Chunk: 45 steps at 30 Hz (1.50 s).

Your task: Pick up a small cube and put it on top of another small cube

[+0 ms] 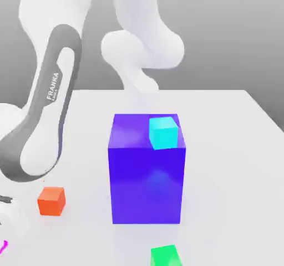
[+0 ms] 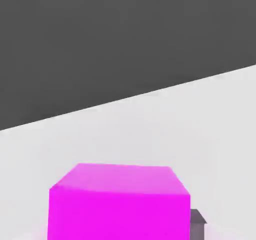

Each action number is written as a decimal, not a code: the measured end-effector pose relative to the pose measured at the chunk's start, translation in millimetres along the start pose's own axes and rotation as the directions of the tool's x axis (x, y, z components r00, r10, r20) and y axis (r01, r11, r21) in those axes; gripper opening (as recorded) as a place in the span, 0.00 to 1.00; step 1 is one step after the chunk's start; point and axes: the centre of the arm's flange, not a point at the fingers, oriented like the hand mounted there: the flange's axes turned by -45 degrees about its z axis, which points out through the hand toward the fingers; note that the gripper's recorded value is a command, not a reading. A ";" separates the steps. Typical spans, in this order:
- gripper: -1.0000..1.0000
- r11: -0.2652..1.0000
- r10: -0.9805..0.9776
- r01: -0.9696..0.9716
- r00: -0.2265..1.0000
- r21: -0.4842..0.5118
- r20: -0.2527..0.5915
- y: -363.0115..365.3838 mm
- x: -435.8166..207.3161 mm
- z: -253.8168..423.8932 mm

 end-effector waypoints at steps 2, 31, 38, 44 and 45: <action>0.00 0.997 0.077 -0.078 0.996 0.001 0.041 -14.2 -1.3 9.1; 0.00 0.344 0.935 -0.920 0.353 -0.187 -0.017 -276.0 -31.5 -1.4; 0.00 0.184 0.981 -0.978 0.189 -0.096 -0.044 -378.2 -61.0 -42.9; 0.00 -0.125 0.992 -0.992 -0.125 -0.014 -0.029 -366.8 -80.8 -53.5; 0.00 -0.189 0.982 -0.982 -0.189 -0.001 -0.022 -358.4 -83.3 -53.8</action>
